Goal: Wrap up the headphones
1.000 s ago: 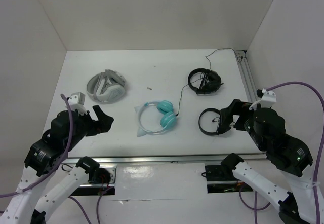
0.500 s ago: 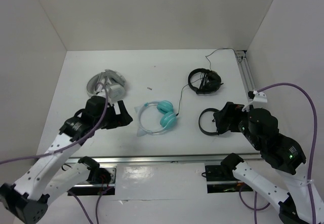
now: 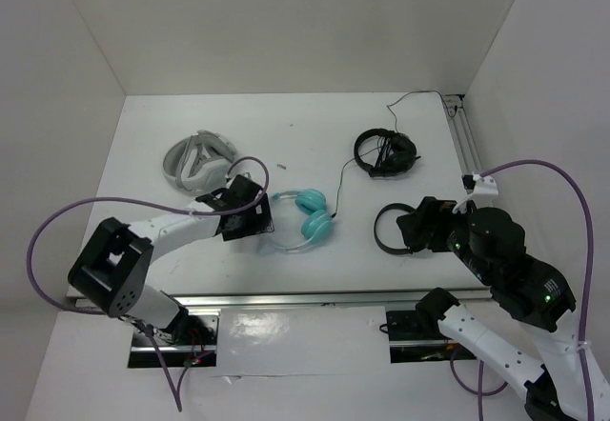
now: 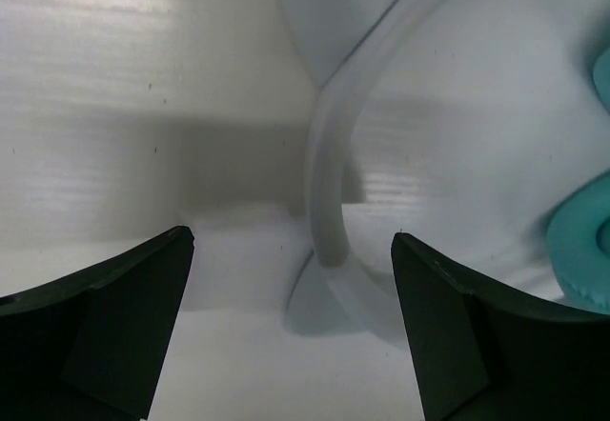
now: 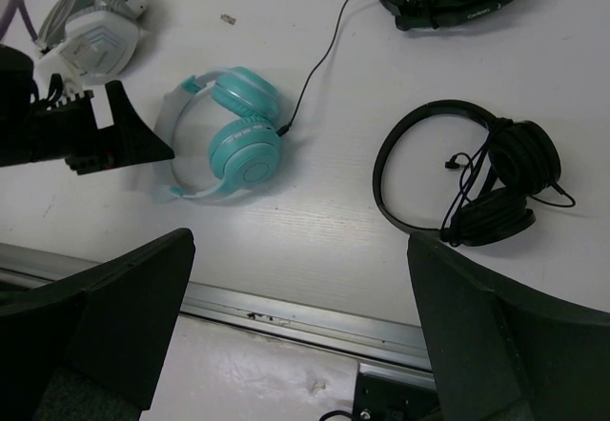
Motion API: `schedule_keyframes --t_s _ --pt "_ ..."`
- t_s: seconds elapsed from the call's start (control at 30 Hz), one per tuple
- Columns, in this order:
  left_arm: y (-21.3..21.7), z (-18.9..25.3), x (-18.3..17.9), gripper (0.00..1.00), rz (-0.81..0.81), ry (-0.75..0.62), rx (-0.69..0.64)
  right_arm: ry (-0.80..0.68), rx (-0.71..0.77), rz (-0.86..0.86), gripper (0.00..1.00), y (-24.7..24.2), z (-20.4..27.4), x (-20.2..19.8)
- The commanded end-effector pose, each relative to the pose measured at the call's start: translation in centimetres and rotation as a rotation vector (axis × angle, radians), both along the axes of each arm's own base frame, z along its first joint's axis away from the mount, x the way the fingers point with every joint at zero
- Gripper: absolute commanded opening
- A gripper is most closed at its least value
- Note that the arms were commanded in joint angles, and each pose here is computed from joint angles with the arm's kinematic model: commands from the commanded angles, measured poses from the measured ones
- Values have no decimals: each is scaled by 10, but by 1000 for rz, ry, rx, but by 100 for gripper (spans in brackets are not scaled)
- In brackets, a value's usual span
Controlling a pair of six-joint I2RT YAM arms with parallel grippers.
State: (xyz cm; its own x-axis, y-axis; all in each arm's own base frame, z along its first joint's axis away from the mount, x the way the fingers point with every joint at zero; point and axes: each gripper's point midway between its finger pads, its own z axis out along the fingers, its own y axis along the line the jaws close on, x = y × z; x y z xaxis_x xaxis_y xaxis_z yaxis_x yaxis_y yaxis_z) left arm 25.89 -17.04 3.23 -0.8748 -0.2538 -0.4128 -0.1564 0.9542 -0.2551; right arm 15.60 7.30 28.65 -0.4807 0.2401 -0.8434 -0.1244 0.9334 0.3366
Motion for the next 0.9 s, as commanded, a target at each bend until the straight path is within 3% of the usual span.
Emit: schedule_keyframes --t_s 0.0,0.2,0.3,0.37,0.47,0.5,0.53,0.67,0.77,0.8,0.87 --pt "-1 6 32 97 81 -75 41 -78 35 13 100 0 19 0" --pt "4 -12 32 88 107 -36 130 -64 38 39 100 5 14 -2" --pt "4 -20 26 69 93 0 157 -76 52 50 100 7 20 -3" --pt "1 -24 24 65 94 8 158 -85 58 50 100 7 24 -3" --pt "2 -34 12 32 74 43 169 -93 63 50 100 6 25 -5" --pt "0 -36 12 13 60 46 167 -101 68 50 100 5 29 -5" --pt "-4 -40 9 4 45 60 164 -99 71 59 100 7 29 -6" --pt "-3 -34 -4 0 6 84 201 -105 79 67 100 9 31 -6" --pt "4 10 -13 0 -5 41 277 -132 108 132 100 21 35 -7" --pt "11 36 -12 0 22 -28 301 -141 117 169 100 27 32 -9" --pt "30 67 -33 0 39 -40 373 -211 162 341 100 53 43 -19"
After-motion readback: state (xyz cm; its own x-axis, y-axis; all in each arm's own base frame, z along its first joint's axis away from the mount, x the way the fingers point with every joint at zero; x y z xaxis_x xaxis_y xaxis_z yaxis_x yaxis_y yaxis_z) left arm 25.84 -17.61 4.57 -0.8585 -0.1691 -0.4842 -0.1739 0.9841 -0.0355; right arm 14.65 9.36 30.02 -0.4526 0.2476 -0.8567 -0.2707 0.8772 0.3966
